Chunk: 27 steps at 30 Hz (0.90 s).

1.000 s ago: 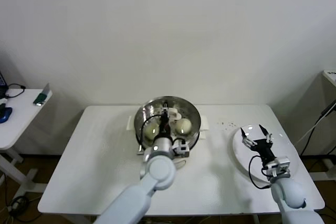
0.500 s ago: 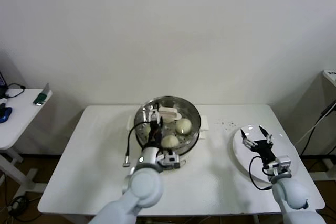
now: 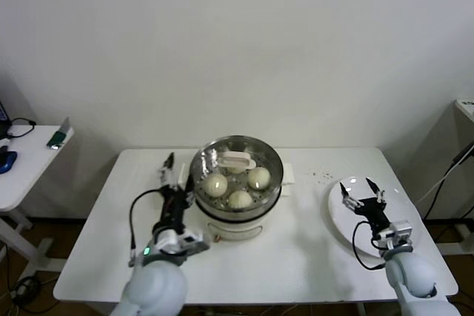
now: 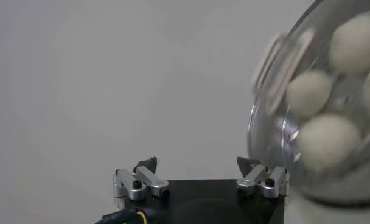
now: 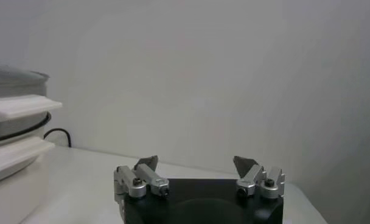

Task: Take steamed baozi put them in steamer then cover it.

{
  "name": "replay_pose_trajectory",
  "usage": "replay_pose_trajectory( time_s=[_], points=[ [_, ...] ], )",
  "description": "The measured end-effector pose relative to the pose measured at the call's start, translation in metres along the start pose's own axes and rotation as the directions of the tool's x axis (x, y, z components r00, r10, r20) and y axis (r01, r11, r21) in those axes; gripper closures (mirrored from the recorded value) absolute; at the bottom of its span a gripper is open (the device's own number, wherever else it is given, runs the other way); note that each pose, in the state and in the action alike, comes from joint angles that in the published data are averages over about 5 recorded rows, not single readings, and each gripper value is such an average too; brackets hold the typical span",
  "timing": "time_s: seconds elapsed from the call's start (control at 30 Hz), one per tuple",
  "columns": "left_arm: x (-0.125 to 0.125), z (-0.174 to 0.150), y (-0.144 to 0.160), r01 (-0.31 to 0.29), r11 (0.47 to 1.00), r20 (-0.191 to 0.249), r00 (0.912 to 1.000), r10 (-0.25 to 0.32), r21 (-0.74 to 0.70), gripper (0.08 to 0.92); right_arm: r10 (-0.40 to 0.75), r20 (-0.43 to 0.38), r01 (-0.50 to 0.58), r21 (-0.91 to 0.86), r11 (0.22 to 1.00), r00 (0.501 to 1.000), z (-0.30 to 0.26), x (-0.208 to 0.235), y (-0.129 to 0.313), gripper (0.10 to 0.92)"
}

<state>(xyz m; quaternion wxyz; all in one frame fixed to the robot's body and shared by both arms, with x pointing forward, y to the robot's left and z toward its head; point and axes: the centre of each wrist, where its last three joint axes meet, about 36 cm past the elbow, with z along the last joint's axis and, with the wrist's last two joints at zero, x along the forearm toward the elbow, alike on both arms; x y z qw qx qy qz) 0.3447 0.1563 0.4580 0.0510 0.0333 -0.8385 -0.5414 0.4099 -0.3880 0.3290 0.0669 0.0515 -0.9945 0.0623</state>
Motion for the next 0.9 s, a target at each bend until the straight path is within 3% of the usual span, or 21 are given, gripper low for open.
replay_pose_trajectory(
  time_s=[0.13, 0.23, 0.53, 0.9],
  points=[
    [0.004, 0.029, 0.004, -0.004, 0.992, -0.083, 0.9964, 0.015, 0.128, 0.177, -0.005, 0.003, 0.005, 0.003, 1.0, 1.0, 0.002, 0.003, 0.002, 0.2],
    [0.007, 0.051, 0.003, -0.001, 0.971, -0.102, 0.9944, 0.026, 0.24, 0.177, -0.011, 0.005, 0.011, 0.005, 1.0, 1.0, 0.004, 0.007, 0.004, 0.2],
    [0.021, 0.108, -0.022, 0.007, 0.837, -0.01, 0.9999, -0.001, 0.548, 0.177, -0.017, 0.013, 0.017, 0.004, 1.0, 1.0, 0.01, 0.016, 0.006, 0.2],
    [0.031, 0.145, -0.042, 0.035, 0.712, -0.017, 0.9993, -0.033, 0.701, 0.177, -0.019, 0.031, 0.019, -0.014, 1.0, 0.999, 0.011, 0.024, 0.008, 0.2]
  ],
)
